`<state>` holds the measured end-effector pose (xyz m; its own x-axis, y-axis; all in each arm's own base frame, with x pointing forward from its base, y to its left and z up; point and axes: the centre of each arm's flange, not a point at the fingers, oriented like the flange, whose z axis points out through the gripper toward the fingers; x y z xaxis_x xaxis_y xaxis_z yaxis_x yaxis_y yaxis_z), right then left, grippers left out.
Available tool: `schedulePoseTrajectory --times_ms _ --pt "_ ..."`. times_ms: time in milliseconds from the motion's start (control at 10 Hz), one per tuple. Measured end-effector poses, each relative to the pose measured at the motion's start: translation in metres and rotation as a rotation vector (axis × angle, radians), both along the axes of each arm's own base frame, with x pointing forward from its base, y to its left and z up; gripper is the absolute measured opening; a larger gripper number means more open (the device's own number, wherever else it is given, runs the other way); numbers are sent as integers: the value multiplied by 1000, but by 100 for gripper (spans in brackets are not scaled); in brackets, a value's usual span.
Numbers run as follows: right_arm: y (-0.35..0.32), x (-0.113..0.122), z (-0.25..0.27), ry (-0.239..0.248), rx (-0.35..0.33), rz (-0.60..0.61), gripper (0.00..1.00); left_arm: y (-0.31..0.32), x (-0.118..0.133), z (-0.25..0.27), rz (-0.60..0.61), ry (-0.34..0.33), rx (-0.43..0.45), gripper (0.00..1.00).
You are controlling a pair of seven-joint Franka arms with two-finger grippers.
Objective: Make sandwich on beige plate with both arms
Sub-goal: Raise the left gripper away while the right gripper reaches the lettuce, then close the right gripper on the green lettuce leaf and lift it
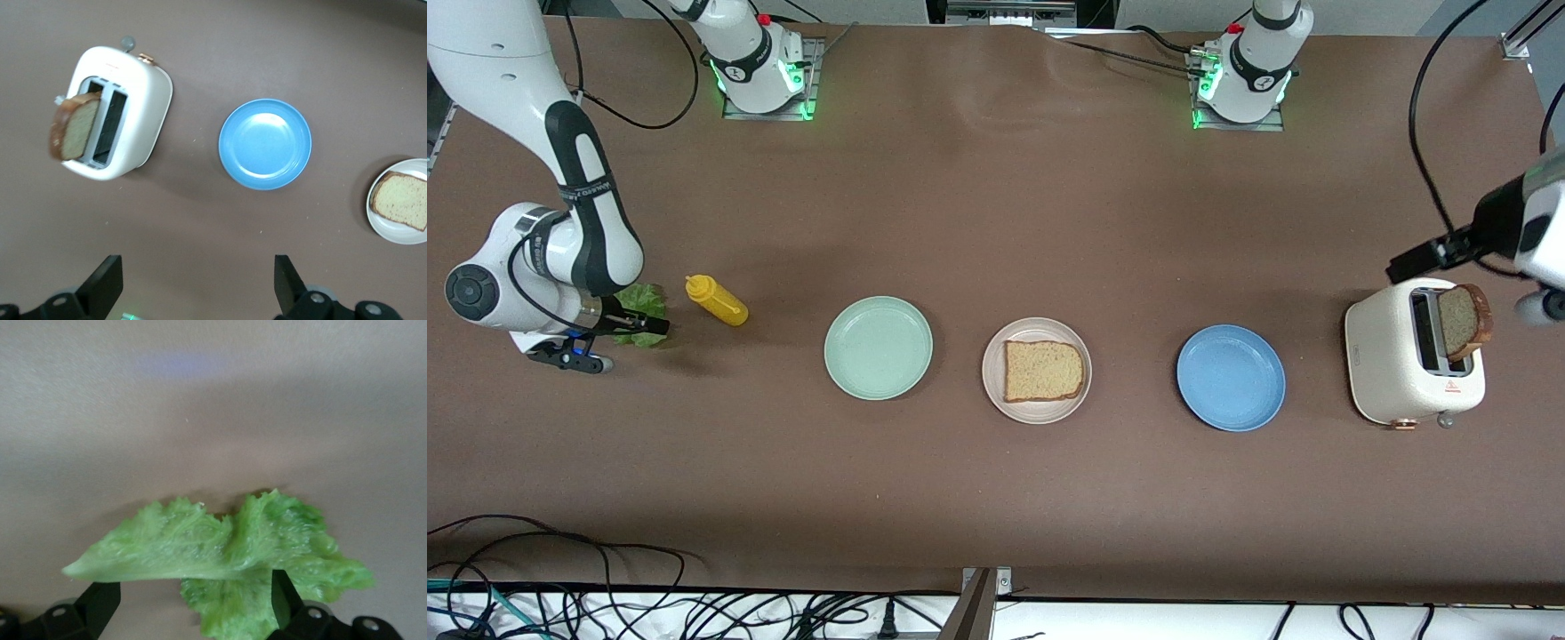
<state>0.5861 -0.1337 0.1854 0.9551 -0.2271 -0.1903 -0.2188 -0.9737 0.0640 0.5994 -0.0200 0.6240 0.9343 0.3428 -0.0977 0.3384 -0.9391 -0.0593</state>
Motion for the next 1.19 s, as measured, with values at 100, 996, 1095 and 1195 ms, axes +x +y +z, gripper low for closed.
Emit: schedulePoseTrajectory --times_ms 100,996,1095,1195 --pt "-2 -1 -3 2 8 -3 99 1 -7 7 7 5 3 100" --pt "-7 9 9 -14 20 61 1 50 -7 -3 109 31 -108 100" --pt "-10 12 15 -1 25 65 1 52 -7 -3 111 31 -111 100" --pt "-13 14 21 7 28 66 1 50 -7 -3 108 31 -111 100"
